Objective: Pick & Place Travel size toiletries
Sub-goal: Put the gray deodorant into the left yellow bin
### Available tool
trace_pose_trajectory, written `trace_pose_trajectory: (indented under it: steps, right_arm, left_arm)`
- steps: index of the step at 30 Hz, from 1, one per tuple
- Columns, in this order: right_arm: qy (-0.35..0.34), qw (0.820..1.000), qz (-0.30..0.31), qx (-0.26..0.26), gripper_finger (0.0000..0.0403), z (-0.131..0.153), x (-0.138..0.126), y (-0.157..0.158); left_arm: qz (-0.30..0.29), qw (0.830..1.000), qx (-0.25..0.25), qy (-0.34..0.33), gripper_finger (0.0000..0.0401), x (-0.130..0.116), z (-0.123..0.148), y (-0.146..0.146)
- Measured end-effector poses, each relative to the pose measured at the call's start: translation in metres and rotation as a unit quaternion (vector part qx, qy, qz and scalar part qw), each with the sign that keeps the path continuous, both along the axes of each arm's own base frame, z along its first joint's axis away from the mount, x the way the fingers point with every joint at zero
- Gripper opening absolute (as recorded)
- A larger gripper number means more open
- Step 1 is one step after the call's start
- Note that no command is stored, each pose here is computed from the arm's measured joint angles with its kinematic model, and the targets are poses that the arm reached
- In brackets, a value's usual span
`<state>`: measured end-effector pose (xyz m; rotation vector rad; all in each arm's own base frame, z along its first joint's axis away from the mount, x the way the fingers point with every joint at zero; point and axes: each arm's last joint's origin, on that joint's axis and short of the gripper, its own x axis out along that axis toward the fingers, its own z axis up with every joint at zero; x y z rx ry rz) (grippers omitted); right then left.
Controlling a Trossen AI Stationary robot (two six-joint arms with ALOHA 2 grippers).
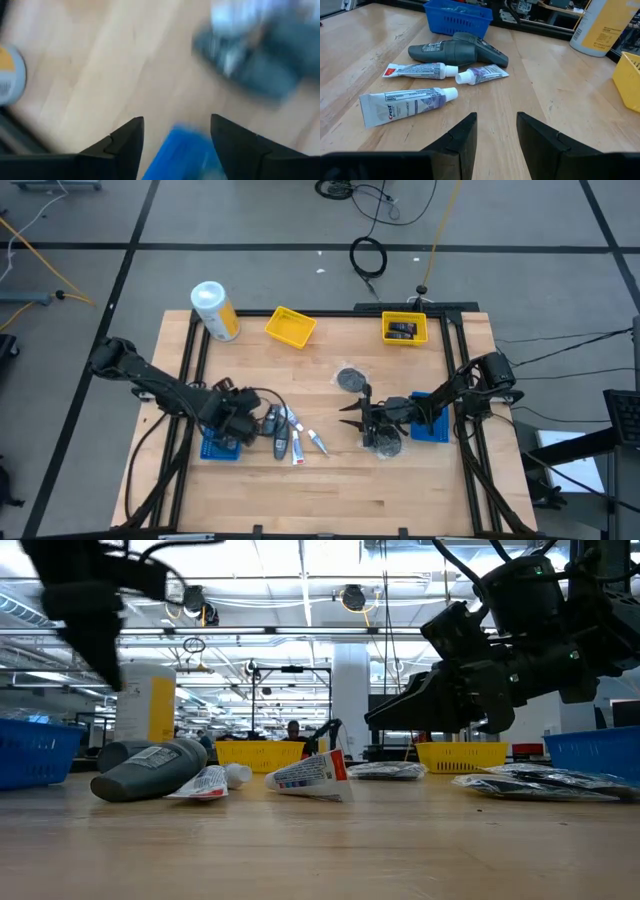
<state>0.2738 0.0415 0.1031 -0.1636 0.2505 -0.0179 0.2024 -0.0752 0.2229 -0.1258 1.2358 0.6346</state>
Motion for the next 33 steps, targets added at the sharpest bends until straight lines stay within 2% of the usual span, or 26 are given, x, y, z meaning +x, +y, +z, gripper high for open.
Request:
trace_pose_trajectory:
  steps: [3,6,9,12,15,19,22,27,33]
  right_arm:
    - [0.002,1.000,0.000,0.000,0.0130,0.000,0.000,0.000]
    - [0.005,1.000,0.000,-0.001,0.0130,-0.001,0.000,0.000]
    - [0.005,1.000,0.000,-0.001,0.0130,-0.001,0.000,0.000]
    - [0.007,1.000,0.000,-0.001,0.0130,-0.001,0.000,0.000]
    - [0.007,1.000,0.000,-0.001,0.0130,-0.001,0.000,0.000]
    - [0.007,1.000,0.000,-0.001,0.0130,-0.001,0.000,0.000]
    - [0.007,1.000,0.000,-0.001,0.0130,-0.001,0.000,0.000]
    - [0.007,1.000,0.000,-0.001,0.0130,-0.001,0.000,0.000]
    - [0.009,1.000,0.000,-0.001,0.0130,-0.002,-0.001,0.000]
  left_arm:
    - [0.050,0.993,0.017,-0.107,0.0200,0.012,-0.001,-0.002]
    - [0.088,0.977,0.004,-0.196,0.0186,0.024,-0.006,-0.005]
    - [0.090,0.965,-0.022,-0.246,0.0186,0.031,-0.014,-0.008]
    - [0.074,0.958,-0.041,-0.275,0.0206,0.036,-0.019,-0.010]
    - [0.066,0.955,-0.045,-0.284,0.0243,0.036,-0.023,-0.010]
    - [0.112,0.957,-0.044,-0.265,0.0293,0.032,-0.031,0.000]
    - [0.140,0.955,-0.047,-0.257,0.0314,0.029,-0.034,0.004]
    - [0.155,0.954,-0.088,-0.241,0.0318,0.031,-0.044,-0.002]
    - [0.176,0.958,-0.096,-0.205,0.0302,0.035,-0.066,-0.009]
